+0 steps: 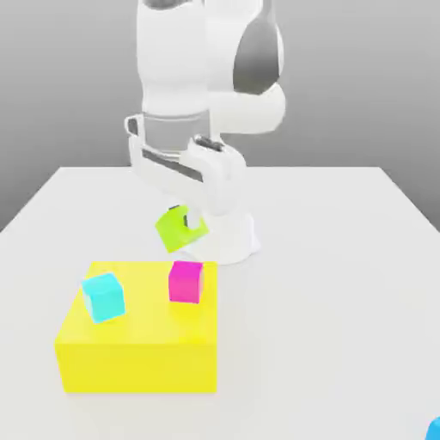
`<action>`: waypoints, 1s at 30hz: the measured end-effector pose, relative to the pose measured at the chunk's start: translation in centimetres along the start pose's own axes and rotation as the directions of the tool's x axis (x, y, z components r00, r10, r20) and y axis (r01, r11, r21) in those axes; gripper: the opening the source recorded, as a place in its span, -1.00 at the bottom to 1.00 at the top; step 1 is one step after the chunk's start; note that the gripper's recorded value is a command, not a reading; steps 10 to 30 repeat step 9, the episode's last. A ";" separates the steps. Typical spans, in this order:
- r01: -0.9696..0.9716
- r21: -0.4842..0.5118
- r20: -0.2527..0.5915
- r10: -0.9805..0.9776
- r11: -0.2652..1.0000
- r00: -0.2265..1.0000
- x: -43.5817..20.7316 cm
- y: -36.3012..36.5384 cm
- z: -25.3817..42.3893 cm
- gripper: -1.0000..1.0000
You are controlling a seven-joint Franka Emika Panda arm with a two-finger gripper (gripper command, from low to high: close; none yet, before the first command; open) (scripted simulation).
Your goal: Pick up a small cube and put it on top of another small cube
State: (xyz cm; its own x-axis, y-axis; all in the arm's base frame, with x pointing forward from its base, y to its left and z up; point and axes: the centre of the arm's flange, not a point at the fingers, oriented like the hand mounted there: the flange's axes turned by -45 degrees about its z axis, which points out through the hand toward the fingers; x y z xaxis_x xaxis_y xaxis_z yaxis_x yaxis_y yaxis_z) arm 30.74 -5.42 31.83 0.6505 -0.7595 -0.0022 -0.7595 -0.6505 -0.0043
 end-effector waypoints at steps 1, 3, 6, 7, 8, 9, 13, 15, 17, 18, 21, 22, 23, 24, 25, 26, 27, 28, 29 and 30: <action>-0.001 -0.001 -0.001 0.001 1.000 1.000 0.0 0.0 1.0 -1.00; -0.002 -0.002 -0.002 0.002 1.000 1.000 -0.2 0.1 3.1 1.00; -0.002 -0.002 -0.002 0.002 1.000 1.000 -0.2 0.1 3.1 1.00; -0.002 -0.002 -0.002 0.002 1.000 1.000 -0.2 0.1 3.1 1.00; -0.002 -0.002 -0.002 0.002 1.000 1.000 -0.2 0.1 3.1 1.00; -0.002 -0.003 -0.002 0.002 1.000 1.000 -0.2 0.2 3.6 1.00; -0.002 -0.003 -0.002 0.002 1.000 1.000 -0.2 0.2 3.6 1.00; -0.002 -0.003 -0.002 0.002 1.000 1.000 -0.2 0.2 3.6 1.00; -0.002 -0.003 -0.002 0.002 1.000 1.000 -0.2 0.2 3.6 1.00; -0.002 -0.003 -0.002 0.002 1.000 1.000 -0.2 0.2 3.6 1.00; -0.002 -0.003 -0.002 0.002 1.000 1.000 -0.2 0.2 3.6 1.00; -0.002 -0.003 -0.002 0.002 1.000 1.000 -0.2 0.2 3.6 1.00; -0.002 -0.003 -0.002 0.002 1.000 1.000 -0.2 0.2 3.6 1.00; -0.002 -0.003 -0.002 0.002 1.000 1.000 -0.2 0.2 3.6 1.00; -0.002 -0.003 -0.002 0.002 1.000 1.000 -0.2 0.2 3.6 1.00; -0.002 -0.003 -0.002 0.002 1.000 1.000 -0.2 0.2 3.6 1.00; -0.002 -0.003 -0.002 0.002 1.000 1.000 -0.2 0.2 3.6 1.00; -0.002 -0.003 -0.002 0.002 1.000 1.000 -0.2 0.2 3.6 1.00; -0.002 -0.003 -0.002 0.002 1.000 1.000 -0.2 0.2 3.6 1.00; -0.002 -0.003 -0.002 0.002 1.000 1.000 -0.2 0.2 3.6 1.00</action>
